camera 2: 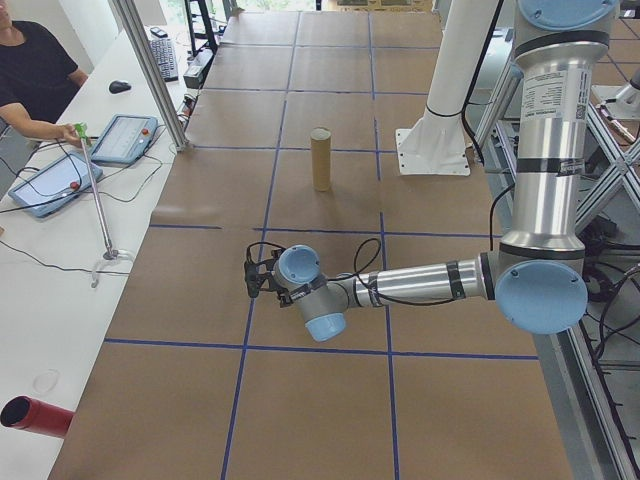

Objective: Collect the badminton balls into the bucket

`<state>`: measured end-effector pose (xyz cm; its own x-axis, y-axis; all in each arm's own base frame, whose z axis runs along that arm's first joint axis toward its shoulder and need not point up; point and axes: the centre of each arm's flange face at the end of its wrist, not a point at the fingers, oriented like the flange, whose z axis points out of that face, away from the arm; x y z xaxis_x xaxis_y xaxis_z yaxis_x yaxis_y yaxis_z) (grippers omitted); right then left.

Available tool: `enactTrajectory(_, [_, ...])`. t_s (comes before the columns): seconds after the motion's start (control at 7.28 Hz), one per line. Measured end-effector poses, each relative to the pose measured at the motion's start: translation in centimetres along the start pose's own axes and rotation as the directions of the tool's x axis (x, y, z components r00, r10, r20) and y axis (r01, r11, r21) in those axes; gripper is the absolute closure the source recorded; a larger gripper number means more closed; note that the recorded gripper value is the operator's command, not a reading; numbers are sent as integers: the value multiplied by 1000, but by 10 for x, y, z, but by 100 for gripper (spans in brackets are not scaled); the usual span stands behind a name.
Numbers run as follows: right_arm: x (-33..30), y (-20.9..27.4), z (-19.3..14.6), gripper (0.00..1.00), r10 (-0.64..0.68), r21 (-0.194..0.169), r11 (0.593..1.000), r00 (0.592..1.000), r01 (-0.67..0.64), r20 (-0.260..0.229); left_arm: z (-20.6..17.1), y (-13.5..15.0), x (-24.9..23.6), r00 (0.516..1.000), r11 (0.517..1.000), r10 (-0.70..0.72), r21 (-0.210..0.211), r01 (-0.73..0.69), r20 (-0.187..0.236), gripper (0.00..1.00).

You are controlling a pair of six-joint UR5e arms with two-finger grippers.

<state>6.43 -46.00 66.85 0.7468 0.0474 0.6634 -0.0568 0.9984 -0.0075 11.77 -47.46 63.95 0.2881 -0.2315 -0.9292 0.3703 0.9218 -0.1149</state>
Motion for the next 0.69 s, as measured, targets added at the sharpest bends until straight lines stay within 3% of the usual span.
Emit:
enactTrajectory(0.41, [0, 0, 0, 0, 1, 0, 1000, 1000, -1, 0, 29, 27, 10, 993, 994, -100, 30, 102, -61, 0])
enactTrajectory(0.69, [0, 0, 0, 0, 0, 1, 1000, 1000, 0, 0, 48, 41, 16, 991, 992, -116, 34, 118, -70, 4])
